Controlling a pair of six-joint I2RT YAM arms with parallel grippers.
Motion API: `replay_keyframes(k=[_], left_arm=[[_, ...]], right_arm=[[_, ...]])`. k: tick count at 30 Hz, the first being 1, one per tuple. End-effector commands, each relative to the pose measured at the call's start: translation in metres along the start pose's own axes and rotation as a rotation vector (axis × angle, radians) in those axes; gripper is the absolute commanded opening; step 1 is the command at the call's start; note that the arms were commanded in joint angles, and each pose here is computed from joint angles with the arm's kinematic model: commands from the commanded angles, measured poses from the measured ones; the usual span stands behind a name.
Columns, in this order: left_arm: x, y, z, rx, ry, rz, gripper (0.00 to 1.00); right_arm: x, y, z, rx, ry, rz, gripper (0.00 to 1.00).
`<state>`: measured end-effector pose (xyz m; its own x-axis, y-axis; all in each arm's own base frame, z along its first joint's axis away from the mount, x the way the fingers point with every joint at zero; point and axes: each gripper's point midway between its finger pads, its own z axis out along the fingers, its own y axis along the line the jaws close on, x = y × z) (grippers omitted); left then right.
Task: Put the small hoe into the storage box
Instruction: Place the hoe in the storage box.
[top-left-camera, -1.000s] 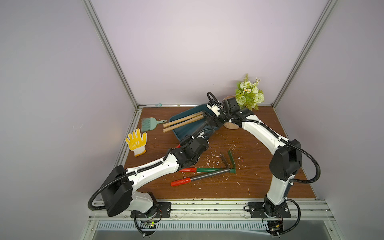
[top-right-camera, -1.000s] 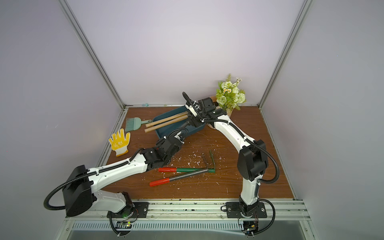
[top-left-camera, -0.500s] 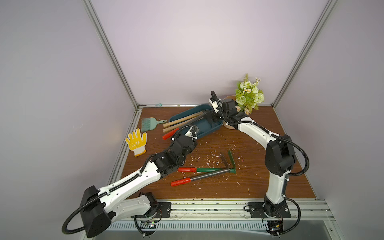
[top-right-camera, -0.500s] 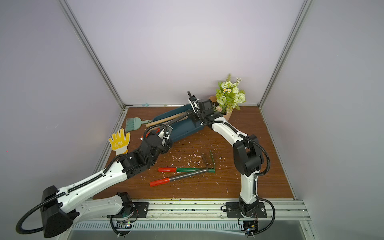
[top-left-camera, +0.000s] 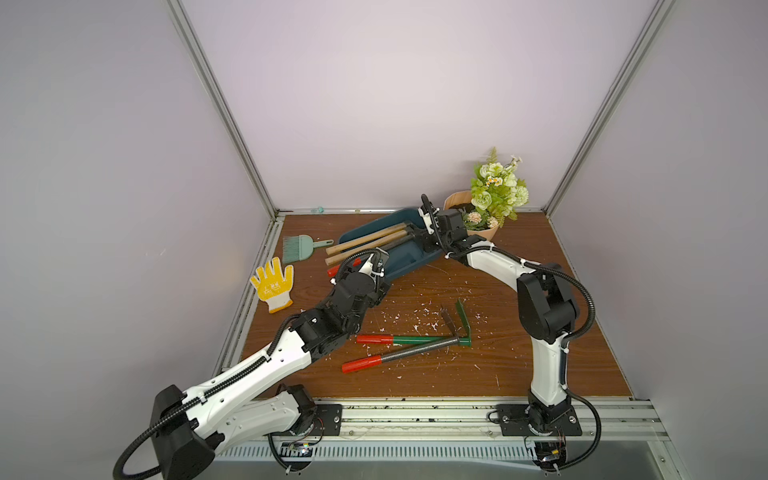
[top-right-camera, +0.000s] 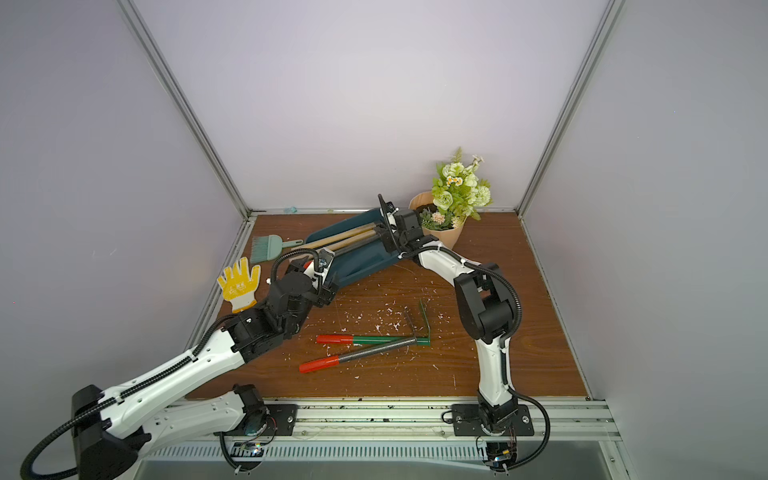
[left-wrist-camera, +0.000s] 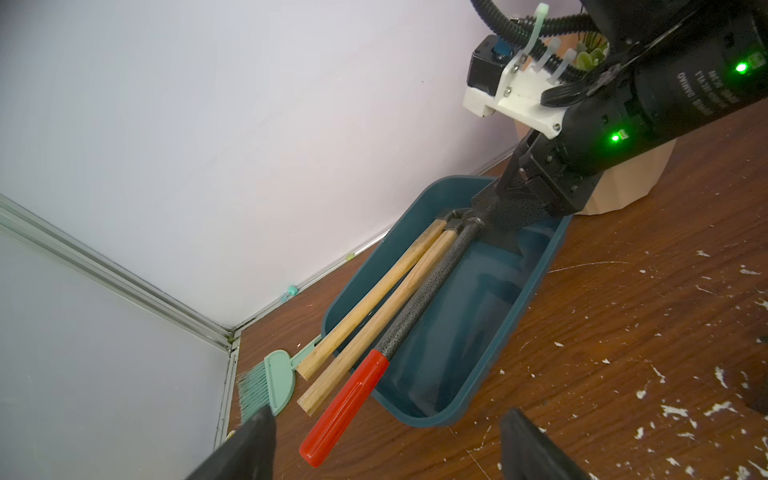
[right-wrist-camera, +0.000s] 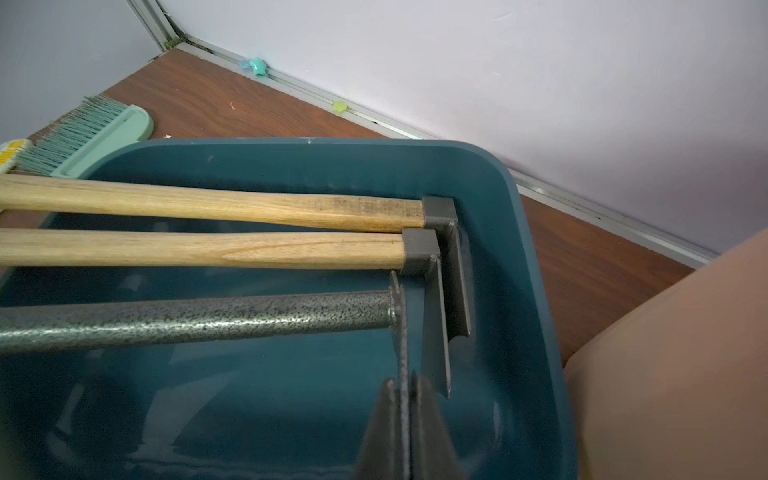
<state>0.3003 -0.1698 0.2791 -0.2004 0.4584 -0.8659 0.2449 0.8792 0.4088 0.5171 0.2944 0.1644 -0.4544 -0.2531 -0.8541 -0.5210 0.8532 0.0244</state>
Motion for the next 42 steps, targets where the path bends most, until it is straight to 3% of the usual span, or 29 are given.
replay_keyframes(k=[1,16,36,37,42], left_arm=[[-0.004,0.006,-0.002,-0.006,-0.01,-0.037,0.86],[-0.003,0.014,-0.007,-0.026,0.008,-0.031,0.86],[0.001,0.013,-0.004,-0.03,0.023,-0.026,0.86],[0.001,0.012,-0.004,-0.029,0.023,-0.025,0.86],[0.003,0.011,-0.004,-0.026,0.026,-0.028,0.86]], right_arm=[[-0.061,0.0,-0.014,-0.001,-0.202,0.035,0.0],[-0.046,-0.021,0.022,0.065,-0.17,0.025,0.0],[-0.023,-0.042,0.044,0.102,-0.138,0.06,0.0],[-0.023,-0.044,0.044,0.107,-0.14,0.061,0.01],[-0.025,-0.044,0.043,0.103,-0.141,0.048,0.24]])
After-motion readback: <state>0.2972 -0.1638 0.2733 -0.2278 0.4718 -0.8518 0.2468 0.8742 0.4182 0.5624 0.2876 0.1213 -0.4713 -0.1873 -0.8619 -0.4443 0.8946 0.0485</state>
